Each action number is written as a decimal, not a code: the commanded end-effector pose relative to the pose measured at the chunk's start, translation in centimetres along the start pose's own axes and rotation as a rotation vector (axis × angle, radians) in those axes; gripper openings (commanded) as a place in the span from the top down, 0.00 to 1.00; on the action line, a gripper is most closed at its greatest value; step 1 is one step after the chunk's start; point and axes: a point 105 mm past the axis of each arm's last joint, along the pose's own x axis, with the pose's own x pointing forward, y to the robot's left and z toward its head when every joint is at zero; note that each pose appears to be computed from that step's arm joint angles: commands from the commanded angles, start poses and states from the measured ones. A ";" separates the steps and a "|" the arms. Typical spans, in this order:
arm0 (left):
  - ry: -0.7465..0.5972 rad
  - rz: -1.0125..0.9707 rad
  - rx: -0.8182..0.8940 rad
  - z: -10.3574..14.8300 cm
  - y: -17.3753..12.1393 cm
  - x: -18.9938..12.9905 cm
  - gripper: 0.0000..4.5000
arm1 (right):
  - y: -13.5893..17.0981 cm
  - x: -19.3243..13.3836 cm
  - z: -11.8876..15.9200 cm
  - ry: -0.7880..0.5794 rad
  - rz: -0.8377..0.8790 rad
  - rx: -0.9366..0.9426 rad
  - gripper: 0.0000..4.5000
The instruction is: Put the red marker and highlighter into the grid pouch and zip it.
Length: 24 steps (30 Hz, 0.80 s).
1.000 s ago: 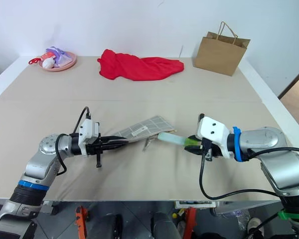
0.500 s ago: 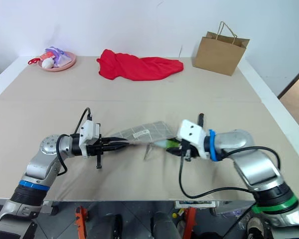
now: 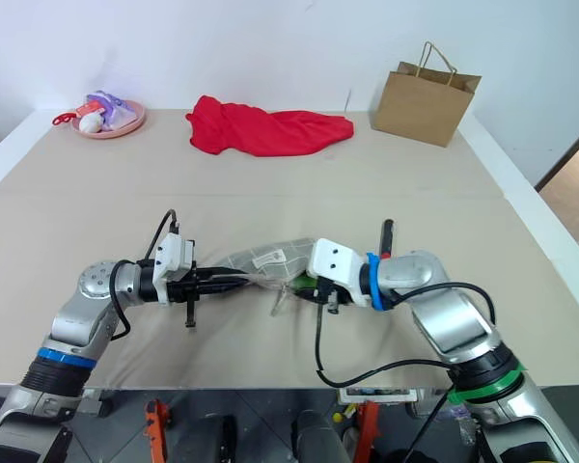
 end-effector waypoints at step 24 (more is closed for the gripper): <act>-0.080 0.011 0.001 1.6 -0.2 0.8 1.00 | -3.8 -14.7 1.1 -0.154 -0.278 0.242 0.03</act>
